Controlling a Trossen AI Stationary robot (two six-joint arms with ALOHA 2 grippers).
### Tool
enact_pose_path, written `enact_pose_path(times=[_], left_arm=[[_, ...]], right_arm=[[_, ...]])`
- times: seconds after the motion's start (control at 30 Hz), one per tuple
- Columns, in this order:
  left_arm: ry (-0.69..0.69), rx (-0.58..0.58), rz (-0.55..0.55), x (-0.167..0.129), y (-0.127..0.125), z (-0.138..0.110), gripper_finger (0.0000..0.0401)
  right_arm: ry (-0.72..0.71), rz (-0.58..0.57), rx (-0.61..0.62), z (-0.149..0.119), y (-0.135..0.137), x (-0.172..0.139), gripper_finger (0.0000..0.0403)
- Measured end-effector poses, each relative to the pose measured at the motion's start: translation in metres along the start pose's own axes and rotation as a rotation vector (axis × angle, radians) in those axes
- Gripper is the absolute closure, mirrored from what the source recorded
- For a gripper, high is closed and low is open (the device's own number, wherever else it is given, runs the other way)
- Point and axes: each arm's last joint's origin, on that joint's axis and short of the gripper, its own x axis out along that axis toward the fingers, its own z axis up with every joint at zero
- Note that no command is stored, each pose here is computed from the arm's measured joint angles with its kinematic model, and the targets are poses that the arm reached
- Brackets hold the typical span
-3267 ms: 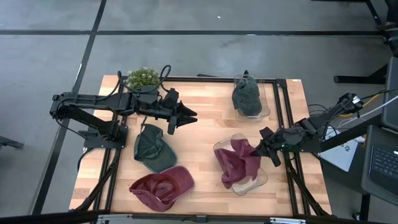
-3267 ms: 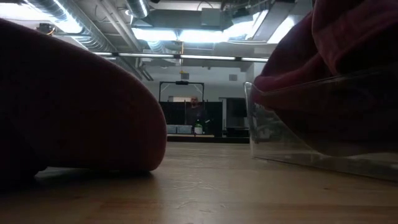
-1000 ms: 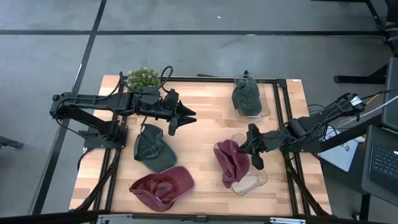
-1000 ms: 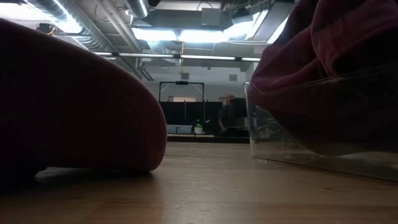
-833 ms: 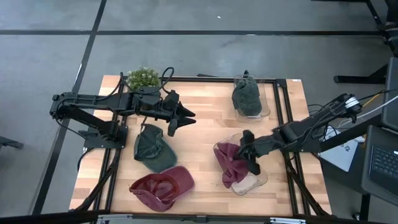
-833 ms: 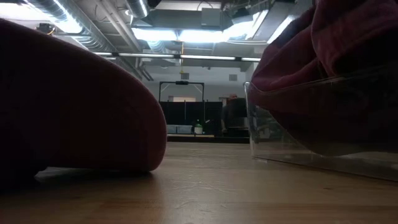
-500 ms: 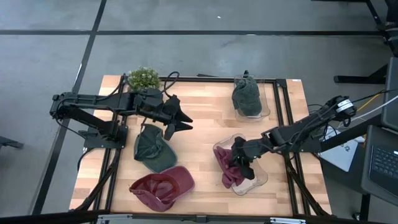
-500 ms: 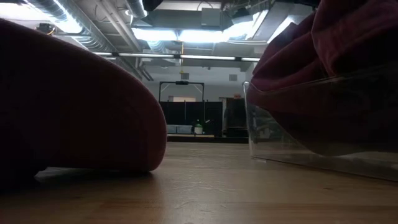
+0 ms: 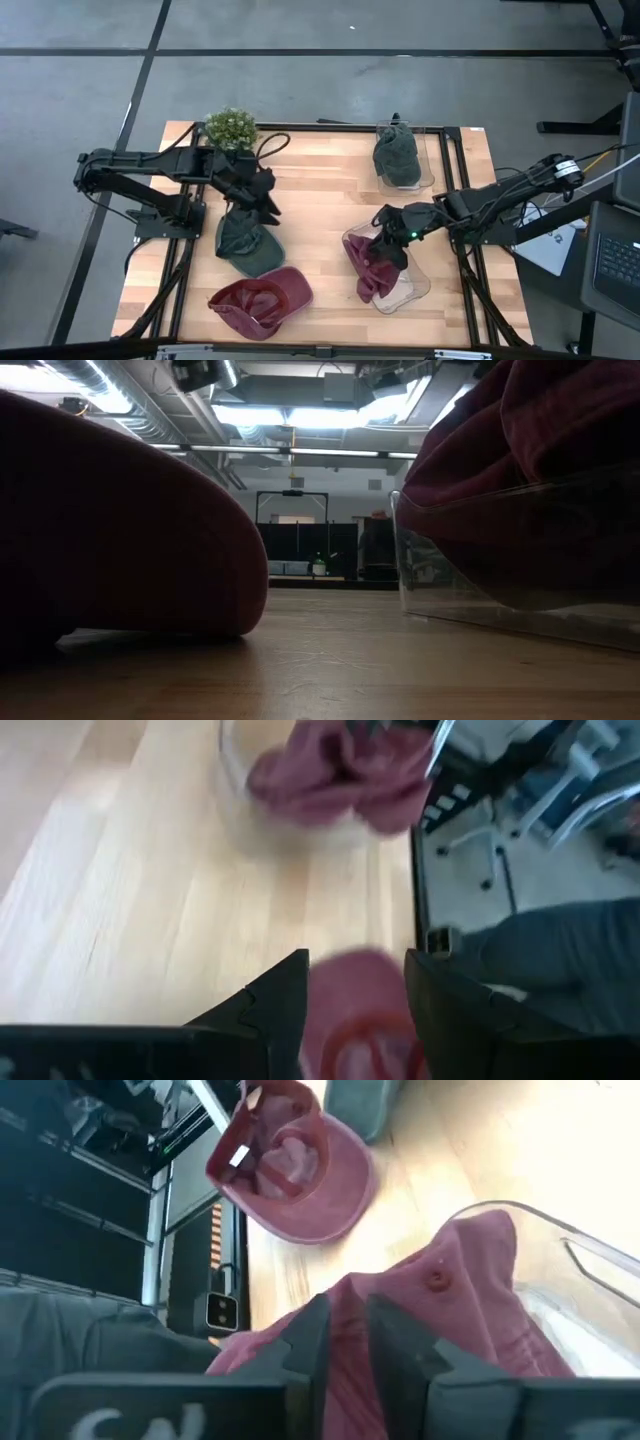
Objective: Pick & Place hat
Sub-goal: Put the black cap into the top transparent bin
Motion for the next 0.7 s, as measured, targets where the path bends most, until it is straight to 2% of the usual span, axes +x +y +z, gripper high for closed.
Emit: enact_pose_path(times=[0.2, 0.4, 0.53, 0.7], left_arm=[[0.137, 0.048, 0.063, -0.001, -0.004, -0.019, 0.0240], [0.147, 0.185, 0.124, 0.008, -0.012, -0.026, 0.0240], [0.172, 0.263, 0.205, 0.018, -0.009, -0.036, 0.0240], [0.259, 0.334, 0.216, 0.035, -0.001, -0.048, 0.0240]], right_arm=[[-0.010, 0.002, 0.084, 0.003, -0.002, 0.002, 0.0297], [-0.080, 0.106, 0.121, 0.014, 0.003, 0.001, 0.0261], [-0.111, 0.195, 0.104, 0.020, 0.009, -0.001, 0.0256], [-0.151, 0.228, 0.071, 0.024, 0.012, -0.002, 0.0260]])
